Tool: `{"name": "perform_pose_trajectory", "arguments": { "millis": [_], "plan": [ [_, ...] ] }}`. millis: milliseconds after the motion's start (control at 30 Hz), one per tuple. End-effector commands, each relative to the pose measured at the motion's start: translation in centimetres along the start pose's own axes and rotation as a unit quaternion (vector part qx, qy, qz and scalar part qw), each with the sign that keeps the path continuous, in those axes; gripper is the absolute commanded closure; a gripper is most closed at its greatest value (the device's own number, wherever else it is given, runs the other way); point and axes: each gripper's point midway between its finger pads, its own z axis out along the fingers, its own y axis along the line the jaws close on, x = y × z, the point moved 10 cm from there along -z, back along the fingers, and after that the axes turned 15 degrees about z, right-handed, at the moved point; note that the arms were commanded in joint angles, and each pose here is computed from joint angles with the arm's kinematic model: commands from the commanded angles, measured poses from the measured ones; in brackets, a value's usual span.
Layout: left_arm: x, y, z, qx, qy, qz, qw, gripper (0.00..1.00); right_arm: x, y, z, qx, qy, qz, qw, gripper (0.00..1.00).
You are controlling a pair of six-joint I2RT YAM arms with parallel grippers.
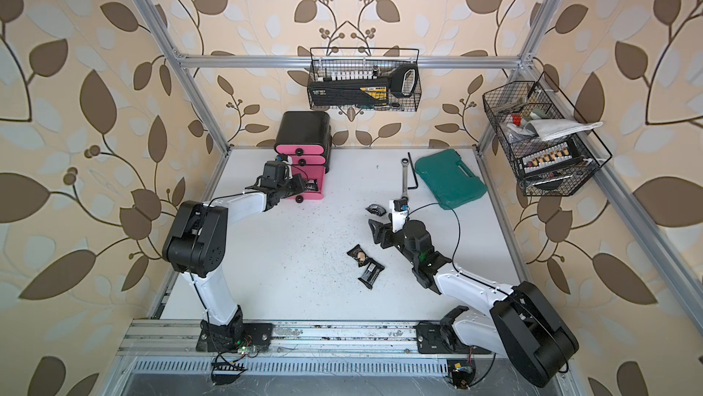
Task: Place the cookies into the drawer by color
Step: Place the cookie in the drawer.
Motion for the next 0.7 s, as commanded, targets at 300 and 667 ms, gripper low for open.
{"name": "perform_pose_trajectory", "arguments": {
  "millis": [300,667],
  "plan": [
    [-2.4,0.7,2.4,0.033,-0.002,0.047,0.998,0.95,-0.9,0.6,0.4,-0.003,-0.012,0.000,1.000,0.24],
    [-2.4,0.7,1.9,0.044,0.009,0.051,0.998,0.64,-0.9,0.7,0.5,-0.004,-0.011,0.001,1.000,0.24]
  ]
}}
